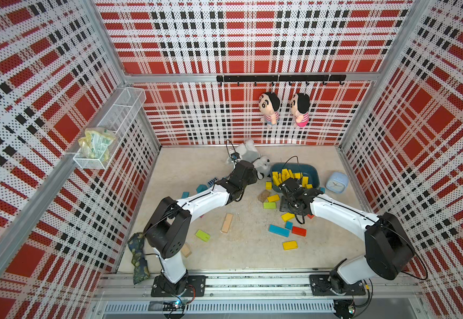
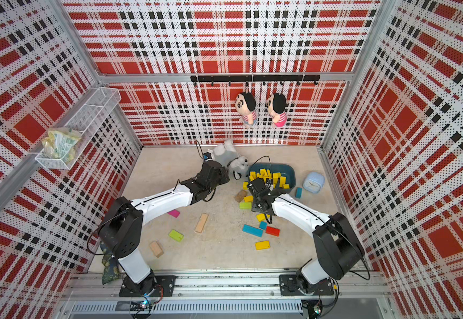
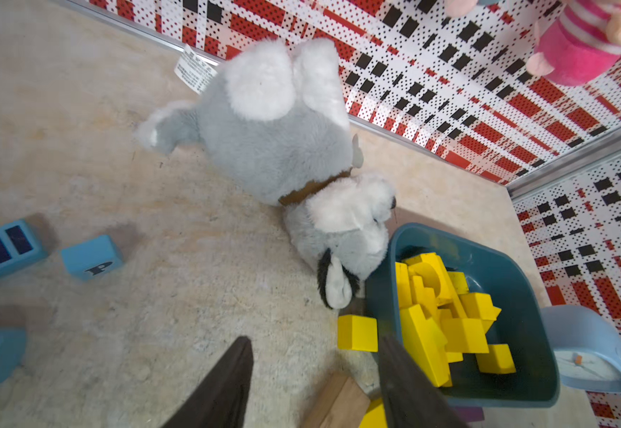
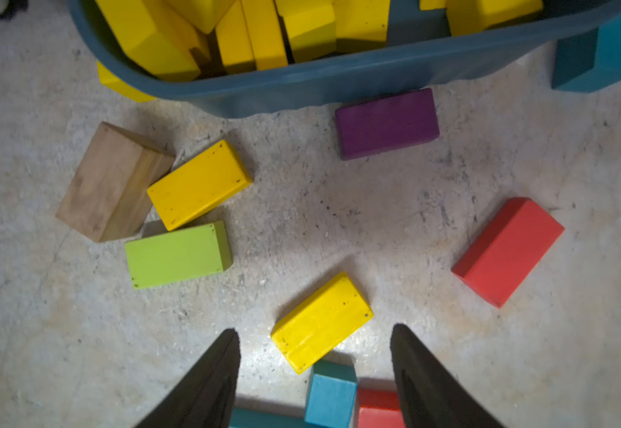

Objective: Pick out the yellow building blocks
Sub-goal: Place the building block in the storage box, then pick up the building block from the center of the board.

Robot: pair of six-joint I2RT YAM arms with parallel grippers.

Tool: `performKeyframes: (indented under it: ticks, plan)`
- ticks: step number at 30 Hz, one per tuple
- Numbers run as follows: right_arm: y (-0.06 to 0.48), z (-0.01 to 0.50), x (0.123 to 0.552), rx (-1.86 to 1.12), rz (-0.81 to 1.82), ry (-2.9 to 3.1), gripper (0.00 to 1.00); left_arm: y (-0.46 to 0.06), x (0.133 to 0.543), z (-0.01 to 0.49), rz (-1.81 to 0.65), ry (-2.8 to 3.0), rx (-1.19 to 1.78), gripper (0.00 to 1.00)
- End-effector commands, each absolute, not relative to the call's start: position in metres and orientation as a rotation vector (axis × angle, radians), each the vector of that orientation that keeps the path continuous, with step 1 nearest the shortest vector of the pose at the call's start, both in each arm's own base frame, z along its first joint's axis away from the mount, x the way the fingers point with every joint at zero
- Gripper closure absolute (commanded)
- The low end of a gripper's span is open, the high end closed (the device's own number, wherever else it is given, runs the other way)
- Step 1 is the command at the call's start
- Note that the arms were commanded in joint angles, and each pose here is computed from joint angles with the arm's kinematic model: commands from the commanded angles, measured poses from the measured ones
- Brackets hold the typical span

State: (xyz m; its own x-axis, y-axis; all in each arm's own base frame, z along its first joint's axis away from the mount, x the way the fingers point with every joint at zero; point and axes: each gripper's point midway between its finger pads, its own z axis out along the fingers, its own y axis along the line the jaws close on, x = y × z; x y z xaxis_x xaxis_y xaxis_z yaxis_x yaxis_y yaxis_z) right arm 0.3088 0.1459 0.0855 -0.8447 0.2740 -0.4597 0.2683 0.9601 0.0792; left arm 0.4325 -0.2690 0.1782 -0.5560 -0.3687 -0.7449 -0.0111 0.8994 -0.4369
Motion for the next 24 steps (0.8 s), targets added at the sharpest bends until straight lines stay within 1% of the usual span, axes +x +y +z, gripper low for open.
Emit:
performKeyframes:
  ticks: [1,5,8,15,19,24]
  plan:
    - [0.144,0.083,0.309,0.696,0.022,2.562,0.31,-0.249,0.423,0.194,-0.449,2.092,-0.309,0.42]
    - [0.143,0.071,0.3,0.974,0.084,2.507,0.3,-0.234,0.407,0.19,-0.435,2.105,-0.316,0.41]
    - [0.14,0.062,0.295,1.113,0.091,2.472,0.29,-0.225,0.398,0.187,-0.433,2.106,-0.334,0.4]
    - [0.137,0.044,0.289,1.225,0.006,2.483,0.3,-0.217,0.396,0.19,-0.415,2.096,-0.347,0.38]
    - [0.14,0.033,0.295,1.251,0.047,2.481,0.32,-0.216,0.398,0.191,-0.411,2.093,-0.353,0.38]
    - [0.145,0.027,0.302,1.266,0.054,2.497,0.38,-0.211,0.4,0.192,-0.388,2.082,-0.379,0.38]
